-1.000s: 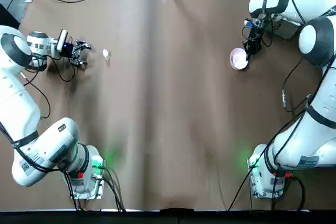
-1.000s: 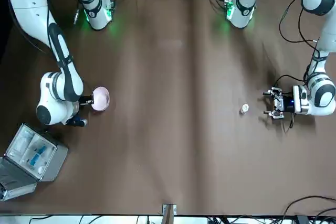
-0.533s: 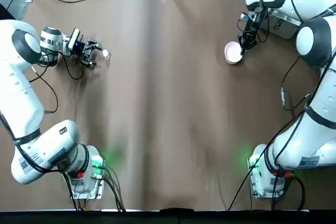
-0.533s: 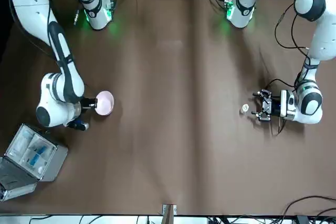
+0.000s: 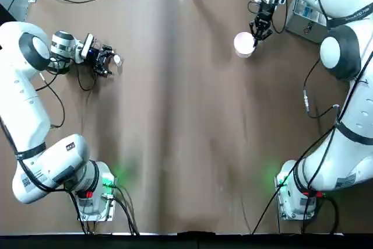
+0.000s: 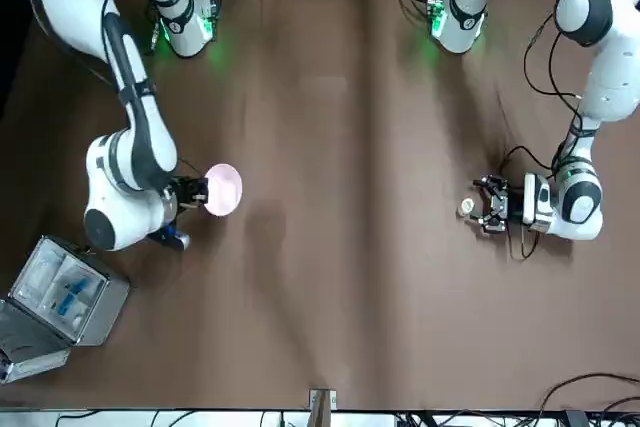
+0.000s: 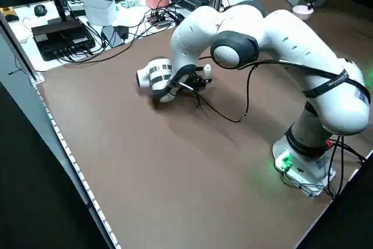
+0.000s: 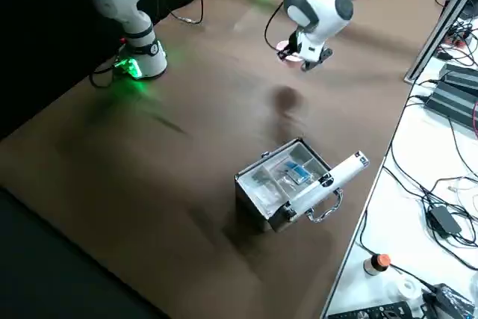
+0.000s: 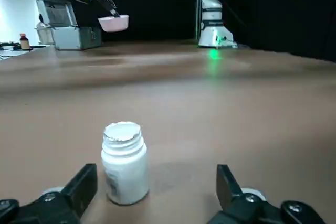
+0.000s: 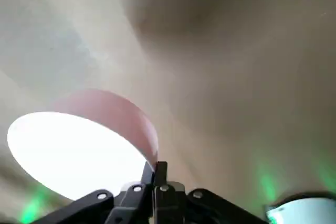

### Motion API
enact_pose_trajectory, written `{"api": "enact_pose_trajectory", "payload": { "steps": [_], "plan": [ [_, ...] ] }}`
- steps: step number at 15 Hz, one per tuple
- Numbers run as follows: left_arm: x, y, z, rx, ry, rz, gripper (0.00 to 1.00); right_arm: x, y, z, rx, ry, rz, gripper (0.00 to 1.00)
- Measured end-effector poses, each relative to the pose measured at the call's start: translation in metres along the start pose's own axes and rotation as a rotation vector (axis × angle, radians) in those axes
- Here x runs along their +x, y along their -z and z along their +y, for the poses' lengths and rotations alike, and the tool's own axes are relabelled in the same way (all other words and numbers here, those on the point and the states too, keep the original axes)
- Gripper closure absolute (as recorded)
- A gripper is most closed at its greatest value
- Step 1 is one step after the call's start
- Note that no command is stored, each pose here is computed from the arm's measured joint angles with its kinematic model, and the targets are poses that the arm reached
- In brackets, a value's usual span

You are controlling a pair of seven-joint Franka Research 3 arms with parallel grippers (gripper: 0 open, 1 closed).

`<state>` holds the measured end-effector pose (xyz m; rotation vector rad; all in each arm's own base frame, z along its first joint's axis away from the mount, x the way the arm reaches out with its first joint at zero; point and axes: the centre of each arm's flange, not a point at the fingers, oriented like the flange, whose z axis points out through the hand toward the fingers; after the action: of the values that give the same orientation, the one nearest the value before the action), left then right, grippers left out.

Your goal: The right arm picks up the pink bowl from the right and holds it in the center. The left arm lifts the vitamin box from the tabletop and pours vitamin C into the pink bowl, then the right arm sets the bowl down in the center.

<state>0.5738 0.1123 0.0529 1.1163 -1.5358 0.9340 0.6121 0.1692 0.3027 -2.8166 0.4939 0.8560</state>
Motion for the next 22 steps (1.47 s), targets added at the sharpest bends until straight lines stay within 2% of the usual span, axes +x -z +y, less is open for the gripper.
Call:
{"api": "enact_pose_trajectory", "payload": {
  "steps": [3, 9, 11, 12, 16, 17, 20, 22],
  "plan": [
    [0.000, -0.009, -0.006, -0.008, -0.017, -0.009, 0.00, -0.025, -0.008, -0.043, 0.017, -0.046, -0.012, 0.98],
    [0.005, -0.013, -0.014, -0.013, -0.044, -0.004, 0.00, -0.065, -0.026, -0.103, -0.017, -0.150, 0.010, 0.98],
    [0.007, -0.016, -0.016, -0.015, -0.049, 0.000, 0.00, -0.074, -0.019, -0.120, 0.009, -0.213, 0.026, 0.98],
    [0.007, -0.016, -0.016, -0.015, -0.050, 0.000, 0.07, -0.078, -0.014, -0.127, 0.027, -0.241, 0.025, 0.98],
    [0.008, -0.014, -0.017, -0.013, -0.054, -0.004, 0.46, -0.088, -0.019, -0.154, 0.067, -0.352, 0.053, 0.98],
    [0.008, -0.014, -0.017, -0.013, -0.055, -0.004, 0.52, -0.088, -0.026, -0.162, 0.071, -0.378, 0.059, 0.98],
    [0.008, -0.014, -0.017, -0.013, -0.054, -0.004, 0.53, -0.095, -0.046, -0.184, 0.072, -0.437, 0.047, 0.98],
    [0.008, -0.013, -0.018, -0.012, -0.056, -0.006, 0.53, -0.101, -0.052, -0.196, 0.114, -0.490, -0.004, 0.98]
  ]
}}
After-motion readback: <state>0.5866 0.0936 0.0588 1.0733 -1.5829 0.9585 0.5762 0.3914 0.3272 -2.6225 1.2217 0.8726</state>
